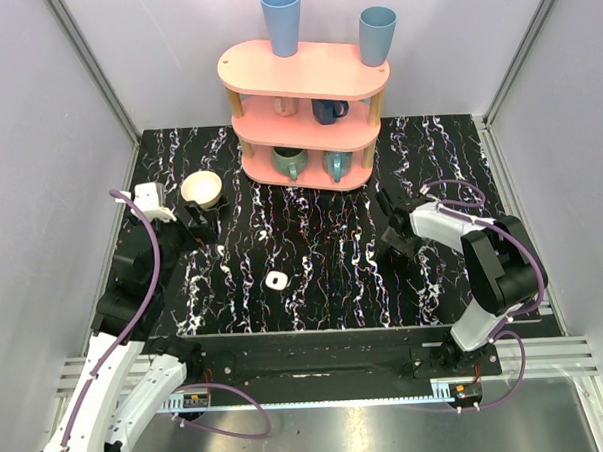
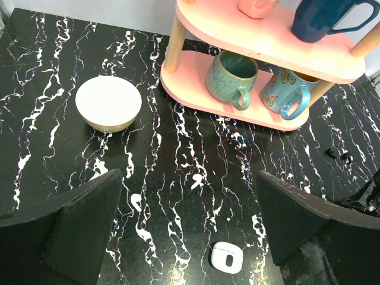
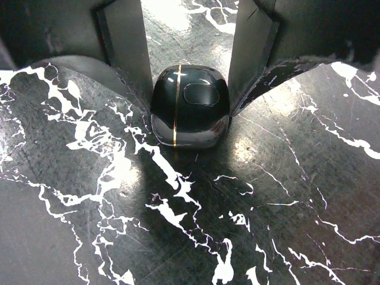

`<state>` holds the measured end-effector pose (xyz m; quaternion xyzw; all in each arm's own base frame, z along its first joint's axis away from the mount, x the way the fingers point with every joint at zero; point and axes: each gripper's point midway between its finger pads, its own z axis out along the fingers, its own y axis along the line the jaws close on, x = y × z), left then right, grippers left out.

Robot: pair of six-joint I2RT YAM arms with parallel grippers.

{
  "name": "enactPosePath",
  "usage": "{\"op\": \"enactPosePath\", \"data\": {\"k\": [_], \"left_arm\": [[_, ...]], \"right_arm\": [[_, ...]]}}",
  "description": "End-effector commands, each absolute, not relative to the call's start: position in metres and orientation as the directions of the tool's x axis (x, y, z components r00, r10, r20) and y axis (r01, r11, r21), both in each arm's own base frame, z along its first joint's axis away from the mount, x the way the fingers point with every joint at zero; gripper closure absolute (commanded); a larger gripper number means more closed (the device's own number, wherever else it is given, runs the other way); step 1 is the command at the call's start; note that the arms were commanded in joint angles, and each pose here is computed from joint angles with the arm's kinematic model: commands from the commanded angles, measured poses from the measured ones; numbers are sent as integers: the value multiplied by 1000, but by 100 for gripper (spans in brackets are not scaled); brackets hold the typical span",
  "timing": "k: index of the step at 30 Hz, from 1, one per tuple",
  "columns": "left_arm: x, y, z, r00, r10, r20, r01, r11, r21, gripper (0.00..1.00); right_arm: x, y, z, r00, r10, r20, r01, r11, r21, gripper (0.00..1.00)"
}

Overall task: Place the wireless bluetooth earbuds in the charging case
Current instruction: Pick up the charging case from the center of the board.

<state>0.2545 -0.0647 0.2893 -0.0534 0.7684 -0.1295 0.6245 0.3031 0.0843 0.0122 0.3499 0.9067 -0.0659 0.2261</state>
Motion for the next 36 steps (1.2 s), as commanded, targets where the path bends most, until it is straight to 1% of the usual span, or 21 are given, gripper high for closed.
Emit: {"op": "enactPosePath", "data": {"k": [1,5,7,10,11,12,13,15,16,17,19,20,22,23,25,27,29,32,33,34,36], "left_arm": [[256,-64,302,-170,-249,-953,90,960,-267,1],[256,-64,304,-166,-249,-954,91,959,-266,1],[256,-64,305,-166,-248,-954,93,960,-265,1],[255,-67,306,-170,-244,-955,110,958,-265,1],[255,-68,308,-167,-244,-955,118,957,-265,1],[255,-70,306,-176,-237,-955,129,957,-261,1],[256,-72,306,-183,-234,-955,134,956,-260,1],[255,-75,307,-190,-226,-955,153,955,-256,1],[255,-76,308,-196,-224,-955,157,954,-256,1],[255,-77,307,-202,-222,-954,162,953,-256,1],[256,-83,306,-220,-211,-953,188,949,-253,1],[255,-85,309,-220,-210,-953,199,946,-254,1],[256,-91,309,-236,-205,-950,225,939,-258,1],[256,-93,310,-241,-203,-949,237,936,-260,1],[254,-101,314,-250,-195,-948,282,922,-264,1],[252,-110,317,-258,-183,-949,334,905,-265,1],[250,-118,323,-264,-175,-949,377,887,-268,1],[246,-135,328,-291,-158,-944,463,840,-283,1],[246,-142,326,-313,-151,-938,490,820,-295,1],[245,-146,329,-314,-149,-938,508,808,-298,1],[243,-157,328,-348,-136,-928,552,770,-320,1]], "right_arm": [[291,94,-7,-693,602,-396,643,765,37,46],[289,92,-7,-716,571,-402,616,787,21,51],[289,96,-7,-747,540,-388,574,818,31,57],[293,113,-2,-825,425,-372,422,902,96,65],[302,120,8,-840,354,-410,327,935,136,66],[302,126,12,-854,312,-416,268,950,162,68],[300,135,18,-867,280,-411,211,956,204,77],[305,146,45,-852,213,-479,90,959,267,78],[303,157,55,-854,185,-486,25,948,317,80],[307,164,77,-824,140,-549,-67,938,341,82],[303,183,104,-800,76,-595,-207,896,392,81],[302,187,122,-762,32,-647,-290,877,384,80],[297,201,148,-720,-12,-694,-400,824,401,80],[295,203,164,-674,-40,-738,-462,802,378,88],[288,214,185,-602,-94,-793,-571,745,345,92],[283,218,211,-513,-103,-852,-635,714,295,90],[277,219,231,-404,-134,-905,-696,686,209,90],[268,220,254,-211,-203,-956,-771,635,35,96],[263,221,251,-163,-231,-959,-792,611,-13,98],[257,225,254,-64,-280,-958,-821,560,-109,100],[246,228,260,49,-300,-953,-840,503,-202,100]]}}
